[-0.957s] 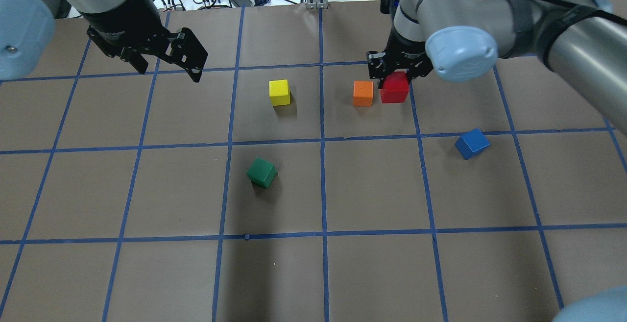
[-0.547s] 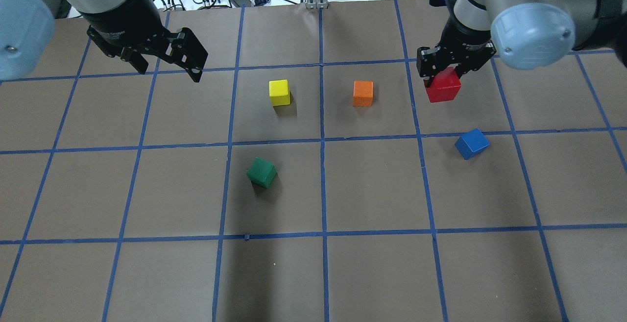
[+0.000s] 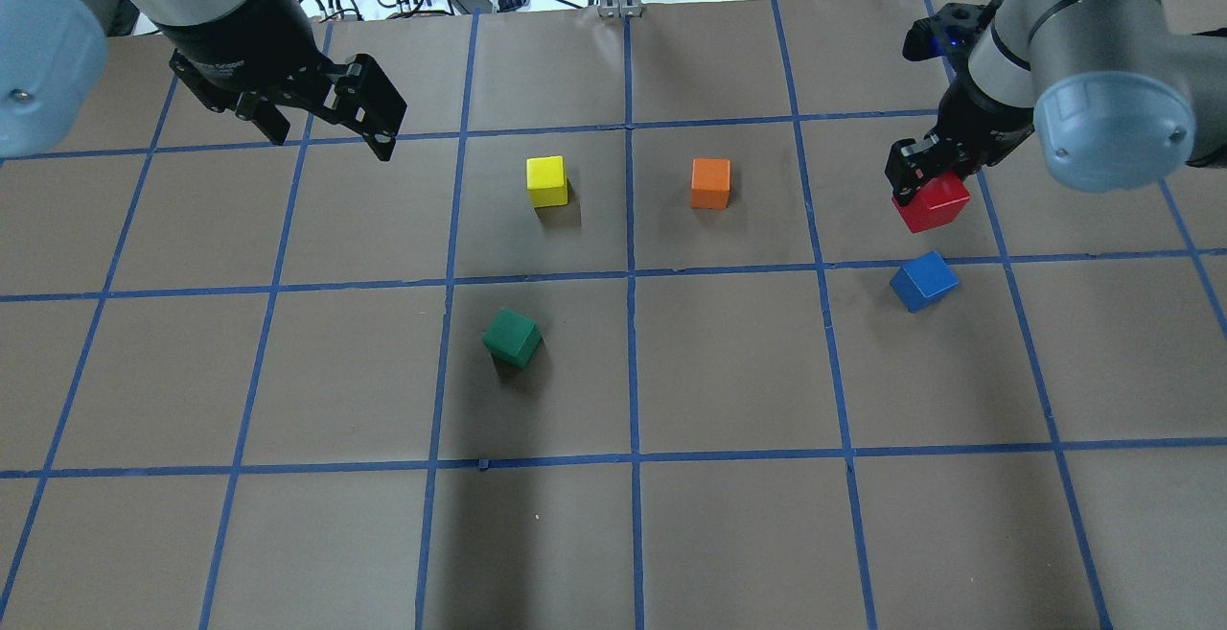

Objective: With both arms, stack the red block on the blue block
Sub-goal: 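Lift the red cube with the right gripper and carry it above the blue cube, then lower the held red cube onto the blue cube with the right gripper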

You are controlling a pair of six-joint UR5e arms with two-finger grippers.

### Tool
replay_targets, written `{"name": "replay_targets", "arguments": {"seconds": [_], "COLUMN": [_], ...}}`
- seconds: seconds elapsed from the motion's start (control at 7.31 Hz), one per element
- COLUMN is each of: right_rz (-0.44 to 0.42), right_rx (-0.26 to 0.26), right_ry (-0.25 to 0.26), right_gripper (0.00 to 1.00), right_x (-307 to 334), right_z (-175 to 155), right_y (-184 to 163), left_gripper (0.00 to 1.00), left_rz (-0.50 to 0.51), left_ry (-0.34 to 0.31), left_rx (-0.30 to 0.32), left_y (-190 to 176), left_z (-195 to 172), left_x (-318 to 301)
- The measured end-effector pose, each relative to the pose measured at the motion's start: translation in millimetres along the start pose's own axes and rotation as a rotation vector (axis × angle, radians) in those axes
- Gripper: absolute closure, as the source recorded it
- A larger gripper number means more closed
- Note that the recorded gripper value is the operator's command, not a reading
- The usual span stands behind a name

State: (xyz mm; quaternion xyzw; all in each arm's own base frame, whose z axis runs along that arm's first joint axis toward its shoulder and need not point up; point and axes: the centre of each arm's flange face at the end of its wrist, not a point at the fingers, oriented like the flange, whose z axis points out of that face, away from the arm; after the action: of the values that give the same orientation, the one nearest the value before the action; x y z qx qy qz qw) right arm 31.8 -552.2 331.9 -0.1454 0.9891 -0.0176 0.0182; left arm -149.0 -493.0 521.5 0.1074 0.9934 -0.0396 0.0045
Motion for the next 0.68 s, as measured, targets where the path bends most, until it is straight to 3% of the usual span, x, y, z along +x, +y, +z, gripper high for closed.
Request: {"name": "replay_targets", "arguments": {"seconds": [0.27,0.68], "right_rz": [-0.016,-0.051], "right_rx": [0.021,0.007], "right_ry": [0.012,0.002], "right_gripper": [1.00,1.00], "right_x": [13.6,15.3], "right_z": [16.1,48.0], "right_y": [7.3,12.0], "left_gripper": [0.00,0.00], "left_rz": [0.000,0.000], "left_ry": [0.001,0.001], "left_rx": [0.000,0.000], "left_y": [-0.1,0.2], "left_z": [-0.1,0.2], "left_x": [0.1,0.1]}}
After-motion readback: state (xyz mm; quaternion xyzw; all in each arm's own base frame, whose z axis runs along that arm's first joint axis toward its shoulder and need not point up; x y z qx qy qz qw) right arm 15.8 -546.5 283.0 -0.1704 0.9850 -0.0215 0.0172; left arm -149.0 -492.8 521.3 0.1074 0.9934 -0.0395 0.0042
